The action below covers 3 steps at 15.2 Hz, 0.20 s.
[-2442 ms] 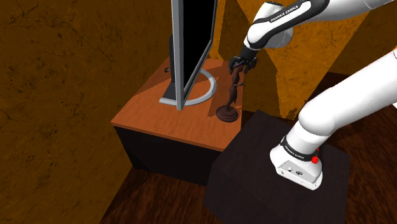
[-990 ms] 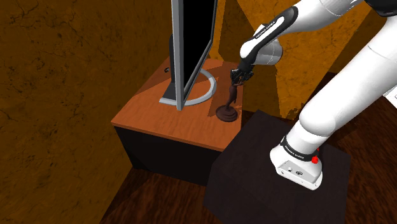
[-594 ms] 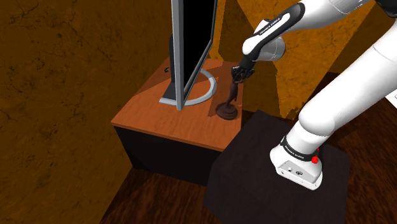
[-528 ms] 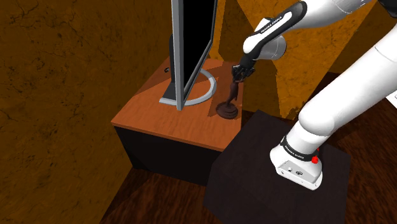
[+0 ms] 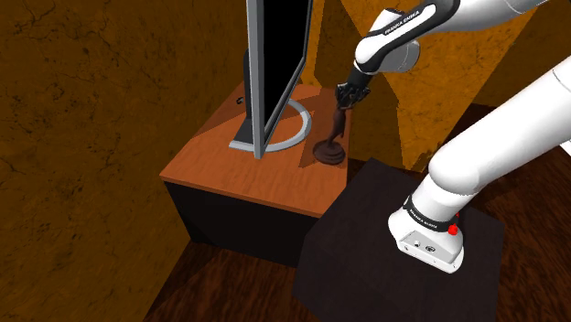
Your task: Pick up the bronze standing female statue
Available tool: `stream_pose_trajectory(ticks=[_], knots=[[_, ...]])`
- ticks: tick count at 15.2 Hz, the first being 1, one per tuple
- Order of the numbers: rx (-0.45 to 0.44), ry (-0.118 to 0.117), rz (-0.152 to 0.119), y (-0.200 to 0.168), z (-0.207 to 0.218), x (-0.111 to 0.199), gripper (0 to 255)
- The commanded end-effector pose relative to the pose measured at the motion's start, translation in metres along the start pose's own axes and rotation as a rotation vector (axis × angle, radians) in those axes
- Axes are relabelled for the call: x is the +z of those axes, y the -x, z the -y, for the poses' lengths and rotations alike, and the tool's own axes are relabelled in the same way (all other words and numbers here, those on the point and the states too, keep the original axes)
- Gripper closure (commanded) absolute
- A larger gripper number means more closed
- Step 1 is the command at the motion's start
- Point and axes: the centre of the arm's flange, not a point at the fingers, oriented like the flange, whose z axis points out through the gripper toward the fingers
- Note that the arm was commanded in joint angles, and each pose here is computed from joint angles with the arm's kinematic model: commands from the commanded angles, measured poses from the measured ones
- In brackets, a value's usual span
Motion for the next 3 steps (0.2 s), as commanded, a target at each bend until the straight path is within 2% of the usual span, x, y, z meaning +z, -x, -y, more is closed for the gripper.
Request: stream_pose_trajectory(ticks=[1, 3], knots=[[0.000, 0.000, -0.003, -0.0034, 0.0017, -0.0116, 255], [0.000, 0.000, -0.003, -0.0036, 0.0018, -0.0123, 255]])
